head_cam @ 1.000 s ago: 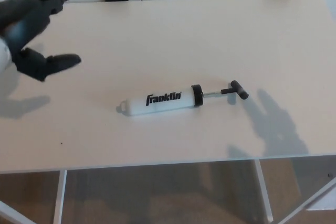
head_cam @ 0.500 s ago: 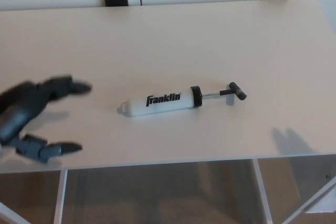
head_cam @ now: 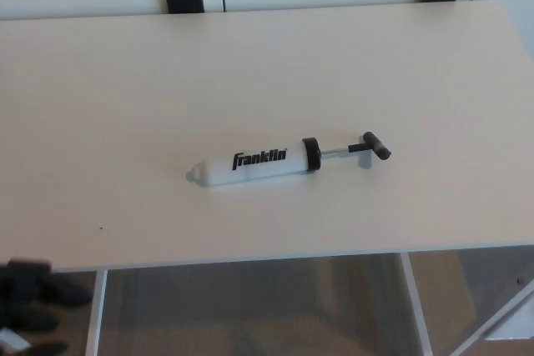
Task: The robot walks towards a desk on which an air pump is kept in the middle. It lifts it up and holds it with its left hand and uses its right hand to compress it by pushing its handle inwards.
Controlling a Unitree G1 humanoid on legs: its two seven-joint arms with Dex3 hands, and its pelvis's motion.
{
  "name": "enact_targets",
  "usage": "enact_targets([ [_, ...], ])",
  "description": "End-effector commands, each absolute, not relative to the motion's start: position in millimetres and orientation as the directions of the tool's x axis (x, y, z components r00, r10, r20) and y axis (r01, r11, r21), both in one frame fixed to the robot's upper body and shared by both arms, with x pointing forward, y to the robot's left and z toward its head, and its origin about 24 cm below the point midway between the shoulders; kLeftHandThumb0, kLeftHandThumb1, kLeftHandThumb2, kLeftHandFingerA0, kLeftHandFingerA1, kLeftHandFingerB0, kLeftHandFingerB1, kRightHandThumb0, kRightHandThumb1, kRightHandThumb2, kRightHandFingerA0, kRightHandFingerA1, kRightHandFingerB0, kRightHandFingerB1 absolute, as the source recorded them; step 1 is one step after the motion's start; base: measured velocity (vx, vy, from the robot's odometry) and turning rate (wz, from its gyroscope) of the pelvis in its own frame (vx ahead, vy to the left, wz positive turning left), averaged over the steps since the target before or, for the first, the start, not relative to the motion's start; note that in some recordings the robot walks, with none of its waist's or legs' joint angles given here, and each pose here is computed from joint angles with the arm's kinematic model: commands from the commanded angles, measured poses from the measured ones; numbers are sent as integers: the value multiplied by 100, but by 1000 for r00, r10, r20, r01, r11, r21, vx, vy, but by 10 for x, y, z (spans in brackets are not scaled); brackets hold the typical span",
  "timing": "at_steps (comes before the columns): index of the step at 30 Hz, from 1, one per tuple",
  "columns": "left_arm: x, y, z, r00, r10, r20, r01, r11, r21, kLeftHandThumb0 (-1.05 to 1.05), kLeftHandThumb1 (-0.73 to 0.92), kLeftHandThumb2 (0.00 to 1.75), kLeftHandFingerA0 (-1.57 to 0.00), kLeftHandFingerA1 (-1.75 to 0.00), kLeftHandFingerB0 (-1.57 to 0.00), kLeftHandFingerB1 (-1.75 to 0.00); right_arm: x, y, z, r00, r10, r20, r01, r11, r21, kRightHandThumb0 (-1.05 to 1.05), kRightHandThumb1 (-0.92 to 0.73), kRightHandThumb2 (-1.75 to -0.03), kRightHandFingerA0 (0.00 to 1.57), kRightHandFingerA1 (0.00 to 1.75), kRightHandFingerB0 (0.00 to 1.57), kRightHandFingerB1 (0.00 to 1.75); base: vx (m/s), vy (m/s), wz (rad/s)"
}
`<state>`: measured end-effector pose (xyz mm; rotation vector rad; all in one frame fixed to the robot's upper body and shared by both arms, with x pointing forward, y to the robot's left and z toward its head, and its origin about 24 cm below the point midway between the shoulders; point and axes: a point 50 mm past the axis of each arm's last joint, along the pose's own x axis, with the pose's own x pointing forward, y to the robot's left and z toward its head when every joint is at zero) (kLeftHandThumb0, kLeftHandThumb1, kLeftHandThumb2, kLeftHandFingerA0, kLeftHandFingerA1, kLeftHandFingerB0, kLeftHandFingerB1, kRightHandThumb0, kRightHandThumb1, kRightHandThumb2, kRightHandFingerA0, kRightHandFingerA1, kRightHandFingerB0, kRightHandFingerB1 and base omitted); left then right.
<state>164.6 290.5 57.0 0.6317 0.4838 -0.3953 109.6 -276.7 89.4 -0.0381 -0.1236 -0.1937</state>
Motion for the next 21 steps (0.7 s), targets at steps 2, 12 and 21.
enact_targets([
  [2, 178, 3625, 1418, 693, -716, -77, 684, 688, -242, -47, 57, 58, -58, -45, -64, -40, -173, -3086, 390, 972, -217, -87, 217, 976, -8, -87, -90, -68, 39, 44, 24, 30, 0, 0, 0],
  [12, -21, 4158, 421, 869, -403, -288, 186, 804, -565, -52, 51, 56, -56, -46, -55, -38, -460, -3668, -209, 755, -502, -422, 652, 649, 393, -88, -84, -66, 26, 53, 19, 31, 0, 0, 0],
  [21, 49, 3969, -335, 877, 26, -479, -320, 776, -544, -71, 82, 65, -21, -32, -19, -27, -412, -3855, -370, 708, -548, -445, 699, 457, 550, -90, -69, -105, 17, 58, 13, 45, 0, 0, 0],
])
